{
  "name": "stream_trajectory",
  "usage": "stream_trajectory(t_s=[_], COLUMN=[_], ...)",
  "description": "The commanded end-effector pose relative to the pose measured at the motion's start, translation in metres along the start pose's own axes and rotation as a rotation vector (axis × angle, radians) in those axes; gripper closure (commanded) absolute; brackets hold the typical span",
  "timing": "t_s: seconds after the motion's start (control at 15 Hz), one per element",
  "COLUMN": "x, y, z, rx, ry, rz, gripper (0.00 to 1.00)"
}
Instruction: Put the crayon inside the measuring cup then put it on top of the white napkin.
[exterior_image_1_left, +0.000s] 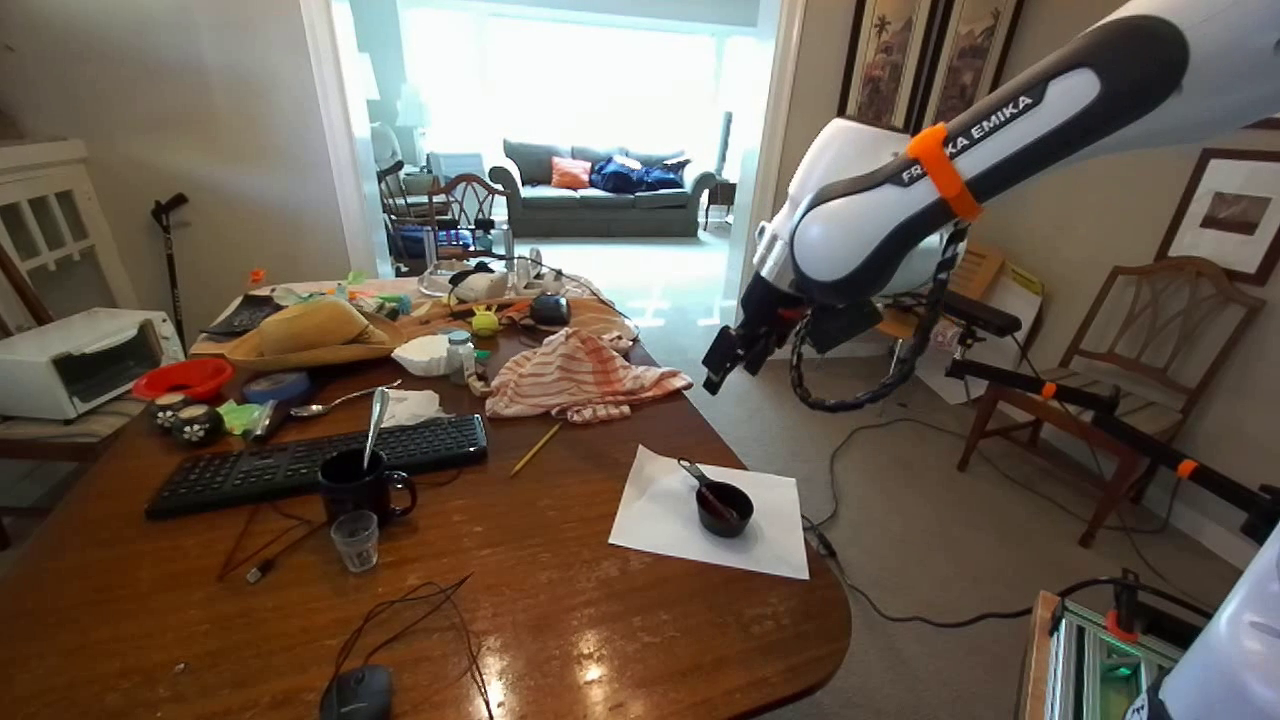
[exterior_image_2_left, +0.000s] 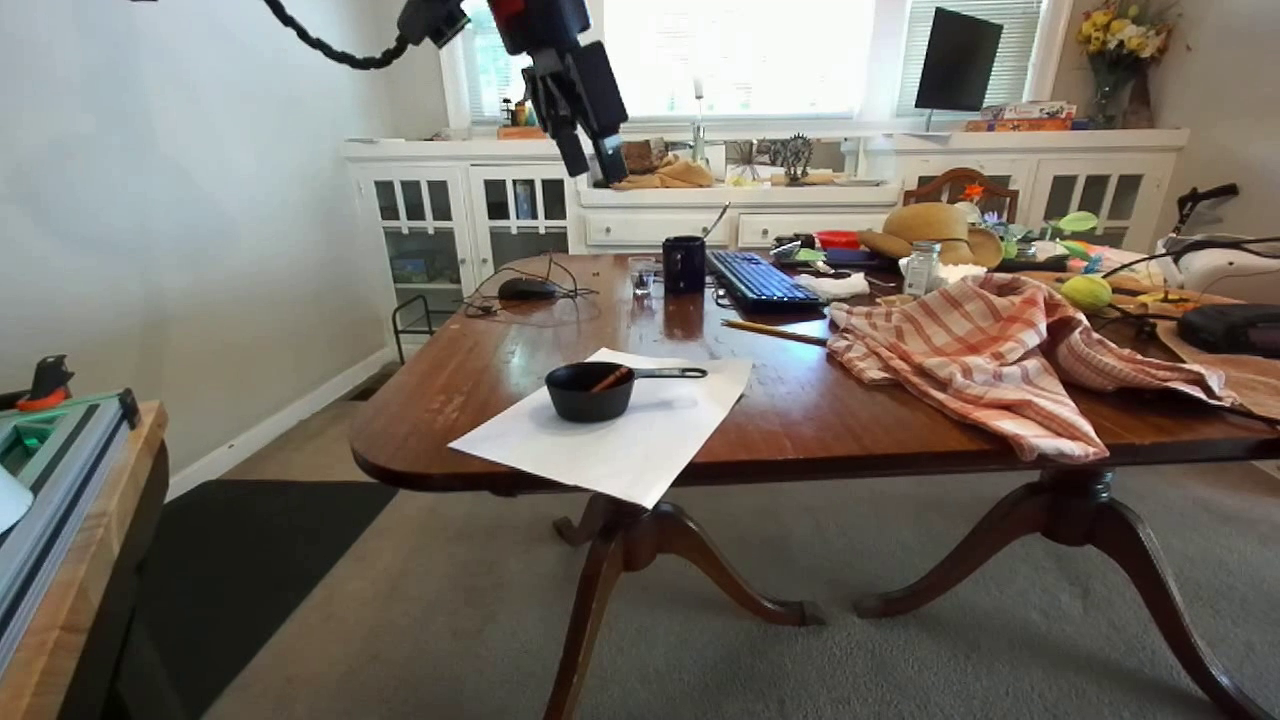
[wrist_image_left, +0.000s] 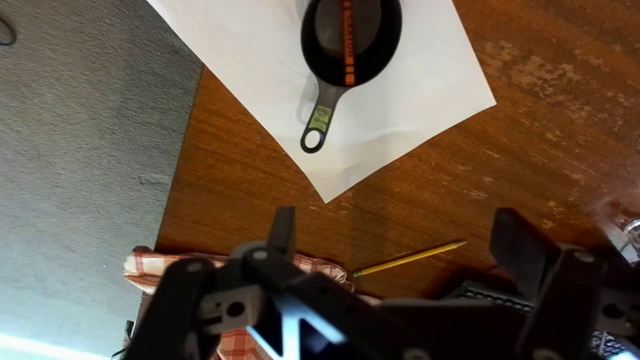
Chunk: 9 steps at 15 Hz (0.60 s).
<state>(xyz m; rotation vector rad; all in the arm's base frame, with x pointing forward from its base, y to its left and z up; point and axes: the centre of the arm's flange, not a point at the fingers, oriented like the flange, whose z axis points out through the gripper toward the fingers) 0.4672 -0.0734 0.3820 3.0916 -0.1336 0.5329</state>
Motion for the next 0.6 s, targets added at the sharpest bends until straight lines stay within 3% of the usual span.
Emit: stream_trajectory(t_s=[0.0,0.27,0.33,0.53], x=[-0.017,-0.024,-0.018,-0.022], y=[0.024,0.039,0.037,0.04], z=[-0.037,-0.052,-0.041,-0.047], rx=[0.014,0.076,0.05,0.066], ry=[-0.067,-0.152,-0.112,-0.13], rz=[-0.006,-0.005,0.015,0.01], gripper=[0.0,0.0,0.0,0.0])
